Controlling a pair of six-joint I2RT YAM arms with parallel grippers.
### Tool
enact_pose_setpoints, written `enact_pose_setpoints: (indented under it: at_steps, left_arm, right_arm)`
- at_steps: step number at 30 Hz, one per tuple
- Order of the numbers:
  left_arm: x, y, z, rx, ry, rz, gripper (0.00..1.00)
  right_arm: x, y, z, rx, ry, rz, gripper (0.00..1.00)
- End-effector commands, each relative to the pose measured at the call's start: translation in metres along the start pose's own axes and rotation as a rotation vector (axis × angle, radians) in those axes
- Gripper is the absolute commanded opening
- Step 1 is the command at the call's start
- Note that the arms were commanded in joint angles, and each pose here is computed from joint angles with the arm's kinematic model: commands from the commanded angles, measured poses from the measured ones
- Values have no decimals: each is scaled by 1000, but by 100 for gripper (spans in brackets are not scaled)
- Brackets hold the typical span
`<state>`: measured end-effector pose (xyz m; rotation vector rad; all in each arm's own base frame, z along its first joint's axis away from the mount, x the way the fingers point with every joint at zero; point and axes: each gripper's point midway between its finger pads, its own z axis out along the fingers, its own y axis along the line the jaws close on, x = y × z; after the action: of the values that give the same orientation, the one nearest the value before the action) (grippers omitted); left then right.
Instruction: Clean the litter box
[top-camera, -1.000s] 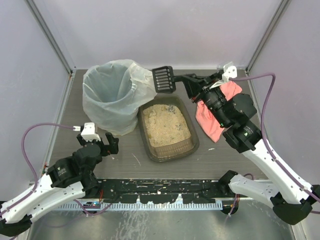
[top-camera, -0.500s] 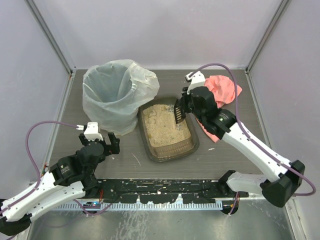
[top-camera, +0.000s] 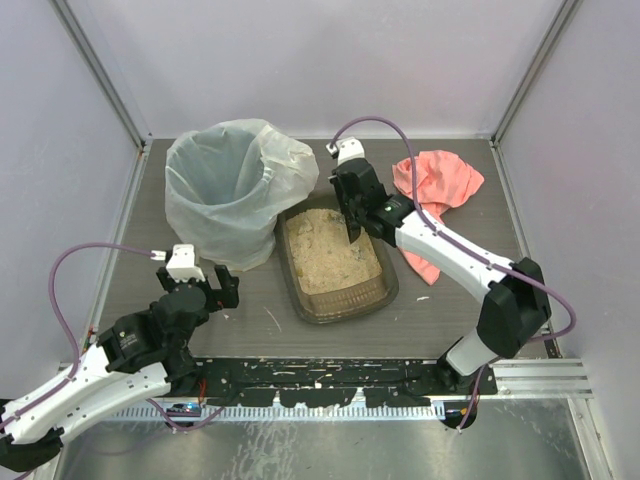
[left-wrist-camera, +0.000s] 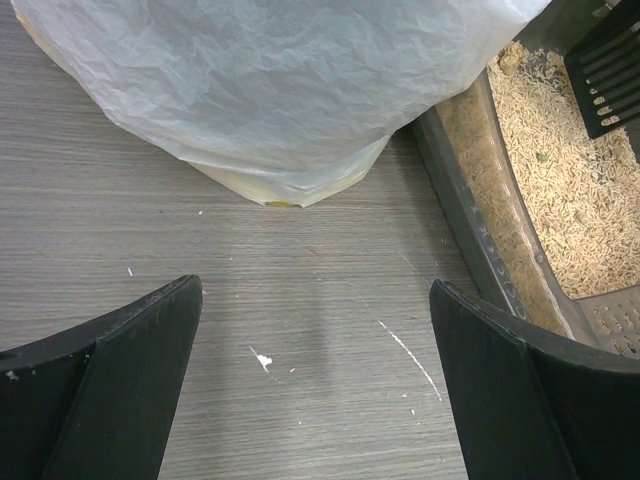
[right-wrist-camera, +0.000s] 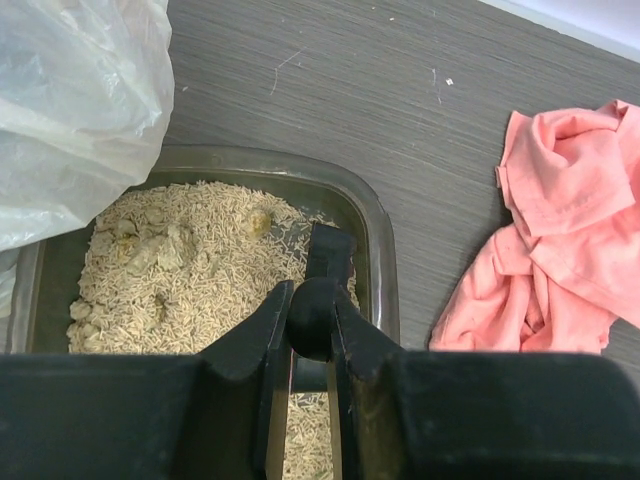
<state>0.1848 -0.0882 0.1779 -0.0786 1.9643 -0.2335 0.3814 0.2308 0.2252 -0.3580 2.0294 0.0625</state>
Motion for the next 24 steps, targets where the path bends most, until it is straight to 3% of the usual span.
enact_pose_setpoints:
  at_steps: [1,11,24]
  left_arm:
    - [-14,-6,-2,20,-42,-37,98]
    - [-14,-6,-3,23,-45,-41,98]
    - [-14,-5,-3,23,-48,-45,98]
  right_arm:
    - [-51,1,3,7,-156,16,1]
    - [-56,11,26,-51,-182,18,1]
    - [-42,13,51,-43,-109,-41,1]
